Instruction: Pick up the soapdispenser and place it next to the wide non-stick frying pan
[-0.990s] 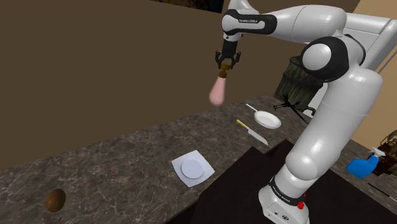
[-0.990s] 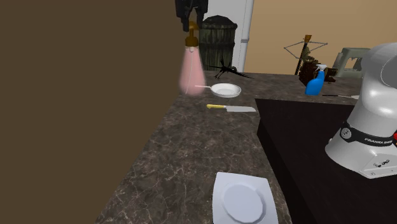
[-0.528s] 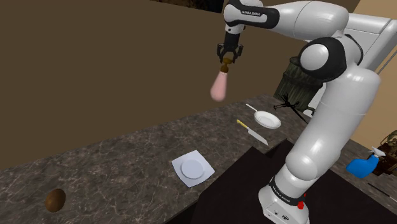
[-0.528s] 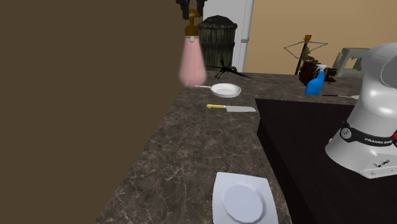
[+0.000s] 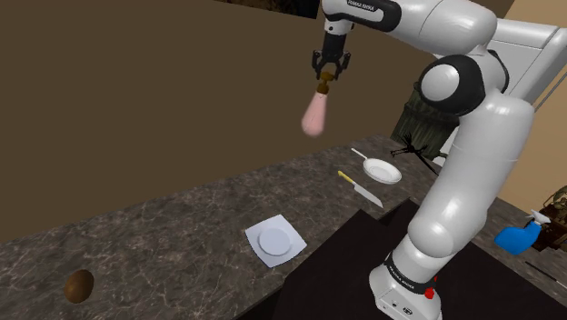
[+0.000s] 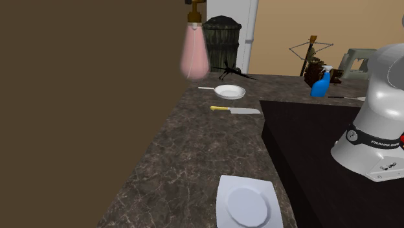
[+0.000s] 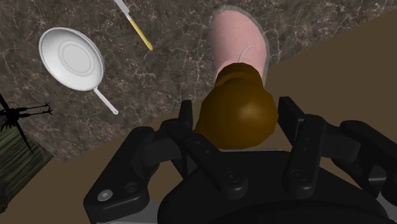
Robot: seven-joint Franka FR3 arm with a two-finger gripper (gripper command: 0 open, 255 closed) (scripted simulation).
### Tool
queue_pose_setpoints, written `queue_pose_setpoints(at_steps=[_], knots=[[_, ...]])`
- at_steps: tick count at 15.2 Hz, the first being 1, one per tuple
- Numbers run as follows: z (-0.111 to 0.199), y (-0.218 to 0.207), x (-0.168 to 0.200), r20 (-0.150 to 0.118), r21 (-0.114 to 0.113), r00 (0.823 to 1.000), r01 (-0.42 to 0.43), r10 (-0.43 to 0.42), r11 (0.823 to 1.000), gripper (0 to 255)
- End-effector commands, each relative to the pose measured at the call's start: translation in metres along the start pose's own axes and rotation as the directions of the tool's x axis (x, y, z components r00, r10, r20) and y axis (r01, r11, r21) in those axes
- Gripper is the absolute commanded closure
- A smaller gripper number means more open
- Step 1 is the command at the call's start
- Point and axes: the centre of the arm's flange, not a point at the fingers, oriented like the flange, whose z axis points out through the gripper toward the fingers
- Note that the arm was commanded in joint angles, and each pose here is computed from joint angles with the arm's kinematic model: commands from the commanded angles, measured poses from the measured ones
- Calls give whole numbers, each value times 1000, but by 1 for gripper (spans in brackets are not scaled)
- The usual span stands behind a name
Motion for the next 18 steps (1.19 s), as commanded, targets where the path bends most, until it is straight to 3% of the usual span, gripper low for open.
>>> queue_pose_setpoints(at_steps=[1, 7, 18], knots=[[-11, 3, 1, 0, 0, 1000, 0, 0, 1000, 255], [-39, 6, 5, 0, 0, 1000, 0, 0, 1000, 255], [-21, 150, 8, 0, 0, 1000, 0, 0, 1000, 255]])
